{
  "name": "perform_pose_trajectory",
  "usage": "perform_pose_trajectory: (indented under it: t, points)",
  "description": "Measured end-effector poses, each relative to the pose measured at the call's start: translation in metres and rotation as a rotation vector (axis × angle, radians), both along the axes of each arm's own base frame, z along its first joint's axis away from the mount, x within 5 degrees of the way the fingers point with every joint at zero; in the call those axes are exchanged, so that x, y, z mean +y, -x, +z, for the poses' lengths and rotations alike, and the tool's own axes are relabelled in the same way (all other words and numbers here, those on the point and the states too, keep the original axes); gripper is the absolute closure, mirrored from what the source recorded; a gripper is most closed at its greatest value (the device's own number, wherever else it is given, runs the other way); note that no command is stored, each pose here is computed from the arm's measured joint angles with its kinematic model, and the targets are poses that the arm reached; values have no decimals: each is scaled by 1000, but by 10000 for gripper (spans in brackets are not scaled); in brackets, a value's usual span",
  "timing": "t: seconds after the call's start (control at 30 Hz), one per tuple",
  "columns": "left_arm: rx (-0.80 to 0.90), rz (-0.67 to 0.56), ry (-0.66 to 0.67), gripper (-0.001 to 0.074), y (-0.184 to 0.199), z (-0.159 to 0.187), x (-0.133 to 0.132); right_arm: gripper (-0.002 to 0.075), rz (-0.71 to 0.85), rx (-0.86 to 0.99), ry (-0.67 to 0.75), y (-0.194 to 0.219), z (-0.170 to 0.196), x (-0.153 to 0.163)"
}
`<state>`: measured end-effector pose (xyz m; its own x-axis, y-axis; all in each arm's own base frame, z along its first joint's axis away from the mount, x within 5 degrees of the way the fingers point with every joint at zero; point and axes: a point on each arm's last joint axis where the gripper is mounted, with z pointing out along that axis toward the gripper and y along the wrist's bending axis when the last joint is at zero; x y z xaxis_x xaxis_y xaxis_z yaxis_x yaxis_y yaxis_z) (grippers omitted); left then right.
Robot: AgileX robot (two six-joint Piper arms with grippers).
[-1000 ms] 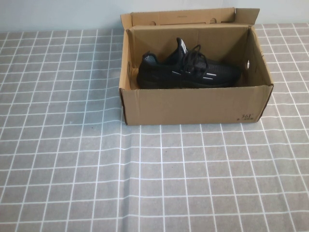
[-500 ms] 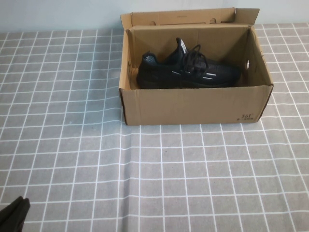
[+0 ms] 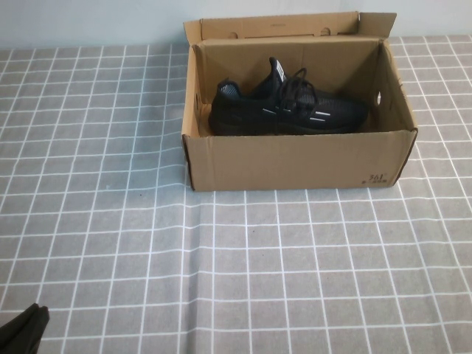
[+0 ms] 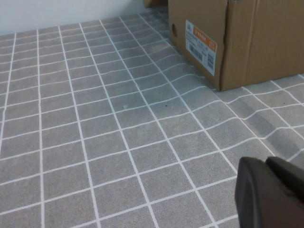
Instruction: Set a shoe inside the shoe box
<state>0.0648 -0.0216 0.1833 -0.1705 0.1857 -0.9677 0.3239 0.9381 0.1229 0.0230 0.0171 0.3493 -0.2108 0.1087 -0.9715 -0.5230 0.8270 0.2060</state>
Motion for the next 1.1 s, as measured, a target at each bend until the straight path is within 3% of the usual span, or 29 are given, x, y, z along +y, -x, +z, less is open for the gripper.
perform_pose_trajectory:
  t: [0.37,0.53,0.63,0.8,1.1]
  points:
    - [0,0,1,736,0,0,0,742,-93,-61,86,-11,-12,-2]
    - [0,0,1,736,0,0,0,742,-264,-187,45,-34,-47,1]
    - [0,0,1,736,0,0,0,742,-371,-202,42,-42,-87,-3]
    - [0,0,1,736,0,0,0,742,-447,-219,-37,-37,-134,-9]
    - [1,0,1,736,0,0,0,742,-453,-208,-77,-33,-141,-10]
